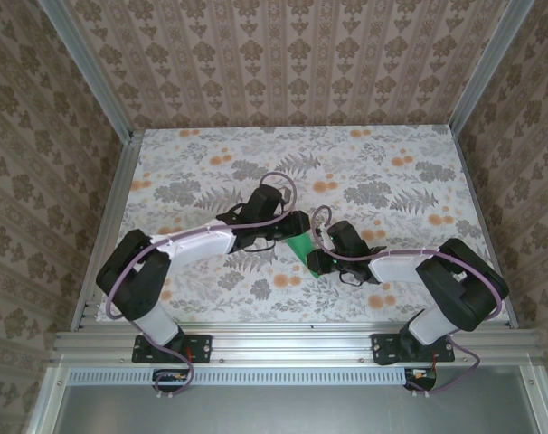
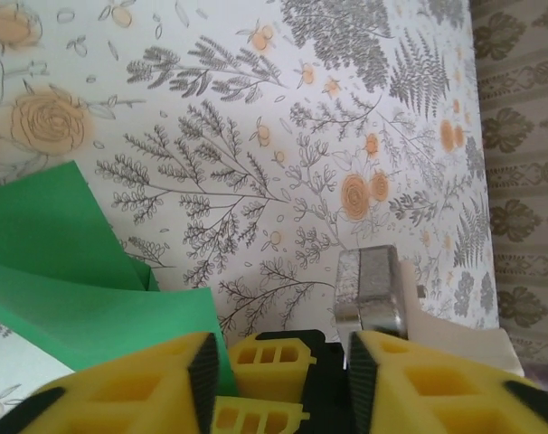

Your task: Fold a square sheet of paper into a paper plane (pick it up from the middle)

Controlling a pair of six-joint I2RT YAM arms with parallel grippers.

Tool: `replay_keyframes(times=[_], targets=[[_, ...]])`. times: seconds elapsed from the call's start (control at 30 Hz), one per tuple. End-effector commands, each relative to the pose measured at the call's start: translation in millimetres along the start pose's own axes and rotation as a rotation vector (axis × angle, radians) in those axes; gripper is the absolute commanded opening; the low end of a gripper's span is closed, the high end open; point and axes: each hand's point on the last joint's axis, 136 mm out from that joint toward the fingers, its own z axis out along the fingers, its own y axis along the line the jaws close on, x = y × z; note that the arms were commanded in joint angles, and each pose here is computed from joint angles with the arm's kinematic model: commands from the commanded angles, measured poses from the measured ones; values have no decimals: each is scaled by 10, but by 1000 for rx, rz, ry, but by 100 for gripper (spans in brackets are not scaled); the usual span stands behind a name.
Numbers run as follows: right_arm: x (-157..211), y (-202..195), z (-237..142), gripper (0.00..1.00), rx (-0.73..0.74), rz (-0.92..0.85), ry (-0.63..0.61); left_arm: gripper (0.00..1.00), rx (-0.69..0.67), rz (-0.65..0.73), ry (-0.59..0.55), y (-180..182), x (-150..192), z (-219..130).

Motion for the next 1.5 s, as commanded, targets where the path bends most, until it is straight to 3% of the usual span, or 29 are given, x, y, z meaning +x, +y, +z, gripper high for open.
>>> replay_keyframes(times=[0.0, 0.23, 0.73, 1.1, 1.47], targets=[[286, -142, 19, 22, 39, 38, 87, 36, -14, -49, -45, 138, -33, -55], [288, -145, 18, 22, 39, 39, 86, 28, 24, -65, 21, 77, 35, 128], [295, -141, 15, 25, 38, 36, 90, 29, -60, -104, 82, 404, 145, 544], [82, 144, -243, 43, -51, 59, 57, 29, -138, -67, 138, 634, 280, 623], [130, 163, -313, 40, -45, 97, 96, 29, -121, -50, 153, 561, 264, 648]])
